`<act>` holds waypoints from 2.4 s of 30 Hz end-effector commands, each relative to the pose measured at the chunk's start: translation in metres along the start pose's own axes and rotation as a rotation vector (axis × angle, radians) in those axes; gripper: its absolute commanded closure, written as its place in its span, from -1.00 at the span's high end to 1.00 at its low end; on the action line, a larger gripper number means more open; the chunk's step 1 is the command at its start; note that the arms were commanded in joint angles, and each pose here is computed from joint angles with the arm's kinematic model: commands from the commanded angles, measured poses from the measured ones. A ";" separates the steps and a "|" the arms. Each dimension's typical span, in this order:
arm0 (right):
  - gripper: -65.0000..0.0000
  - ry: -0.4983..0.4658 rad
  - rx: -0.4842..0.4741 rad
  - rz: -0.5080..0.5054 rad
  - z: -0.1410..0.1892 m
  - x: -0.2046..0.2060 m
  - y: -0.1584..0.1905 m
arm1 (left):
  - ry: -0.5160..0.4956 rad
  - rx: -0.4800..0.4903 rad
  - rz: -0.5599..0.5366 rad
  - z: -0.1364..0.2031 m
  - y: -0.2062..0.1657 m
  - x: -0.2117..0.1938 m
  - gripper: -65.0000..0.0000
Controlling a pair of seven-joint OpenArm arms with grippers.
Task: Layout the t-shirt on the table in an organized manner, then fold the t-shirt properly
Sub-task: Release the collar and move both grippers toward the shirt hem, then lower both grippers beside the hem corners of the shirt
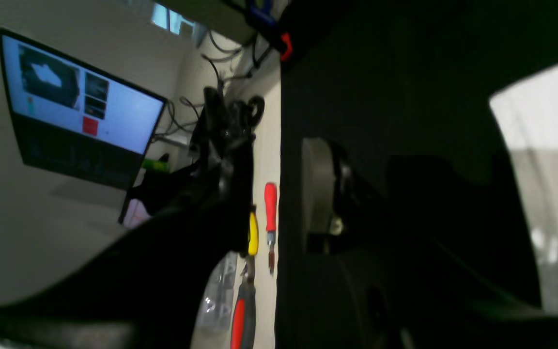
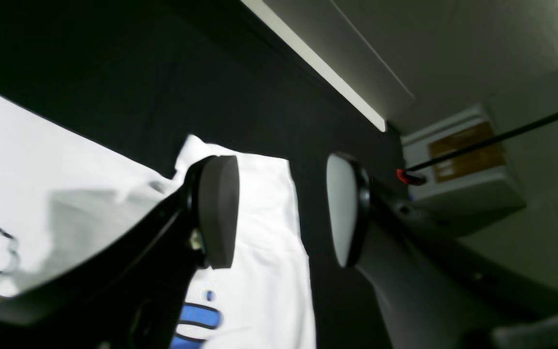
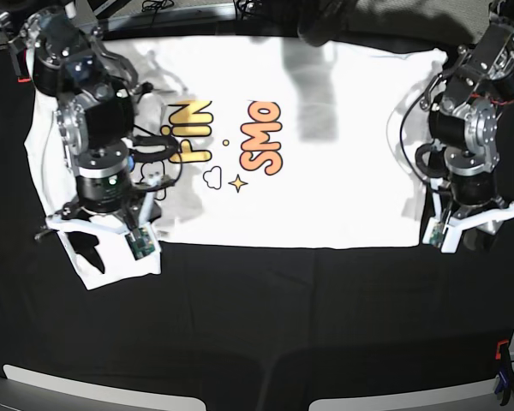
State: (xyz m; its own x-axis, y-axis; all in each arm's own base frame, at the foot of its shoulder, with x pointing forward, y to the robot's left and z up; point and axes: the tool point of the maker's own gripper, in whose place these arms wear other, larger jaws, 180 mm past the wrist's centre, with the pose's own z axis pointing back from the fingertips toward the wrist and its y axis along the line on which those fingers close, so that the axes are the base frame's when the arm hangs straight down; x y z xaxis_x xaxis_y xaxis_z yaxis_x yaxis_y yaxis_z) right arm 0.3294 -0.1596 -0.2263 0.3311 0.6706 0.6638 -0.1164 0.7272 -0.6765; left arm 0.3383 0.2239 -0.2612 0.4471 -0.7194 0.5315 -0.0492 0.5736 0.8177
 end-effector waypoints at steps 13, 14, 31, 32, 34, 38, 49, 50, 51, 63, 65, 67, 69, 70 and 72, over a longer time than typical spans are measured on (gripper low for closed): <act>-0.12 -0.061 -0.094 -0.168 0.003 0.020 -0.015 | -0.058 0.060 0.014 -0.003 0.018 0.015 -0.52; -0.12 -0.071 -0.095 -0.167 0.003 0.021 -0.015 | -0.058 0.060 0.014 -0.003 0.018 0.015 -0.52; -0.12 -0.389 -0.283 -0.138 0.007 0.103 -0.074 | -0.169 0.186 0.098 -0.022 0.071 0.069 -0.52; -0.12 -0.400 -0.293 -0.140 0.007 0.108 -0.079 | -0.185 0.186 0.116 -0.023 0.074 0.075 -0.52; -0.12 -0.413 -0.311 -0.140 0.006 0.114 -0.085 | -0.219 0.173 0.147 -0.025 0.077 0.085 -0.52; -0.12 -0.398 -0.340 -0.123 -0.009 0.116 -0.094 | -0.257 0.163 0.182 -0.027 0.083 0.099 -0.52; -0.12 -0.209 -0.291 -0.168 -0.092 0.092 -0.108 | -0.288 0.108 0.236 -0.043 0.085 0.114 -0.52; -0.12 -0.188 -0.283 -0.181 -0.100 0.089 -0.111 | -0.269 0.080 0.216 -0.050 0.080 0.111 -0.52; -0.12 -0.163 -0.274 -0.195 -0.109 0.085 -0.112 | -0.241 0.054 0.196 -0.060 0.074 0.105 -0.52; -0.12 0.196 0.175 -0.312 -0.190 0.017 -0.070 | 0.285 -0.515 0.417 -0.160 -0.009 -0.008 -0.52; -0.12 0.225 0.255 -0.334 -0.193 0.007 -0.055 | 0.326 -0.613 0.493 -0.158 -0.025 -0.014 -0.52; -0.12 0.245 0.312 -0.359 -0.193 0.000 -0.044 | 0.337 -0.713 0.562 -0.151 -0.044 -0.013 -0.52; -0.12 0.248 0.368 -0.376 -0.191 -0.002 -0.034 | 0.326 -0.806 0.619 -0.143 -0.062 -0.005 -0.52; -0.12 0.242 0.394 -0.382 -0.190 0.000 -0.029 | 0.315 -0.835 0.639 -0.140 -0.069 0.001 -0.52; -0.12 0.229 0.437 -0.392 -0.187 0.004 -0.022 | 0.283 -0.853 0.693 -0.140 -0.075 0.014 -0.52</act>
State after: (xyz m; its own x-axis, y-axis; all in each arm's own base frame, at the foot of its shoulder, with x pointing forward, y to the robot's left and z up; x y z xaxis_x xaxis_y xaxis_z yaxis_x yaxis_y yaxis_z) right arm 0.4939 -0.1977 -0.2969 0.6650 0.3308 0.6696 -0.3155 0.9371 -0.1495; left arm 0.4549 0.2168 -0.3743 0.7989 -0.1019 0.5928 0.2142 0.9691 -0.1220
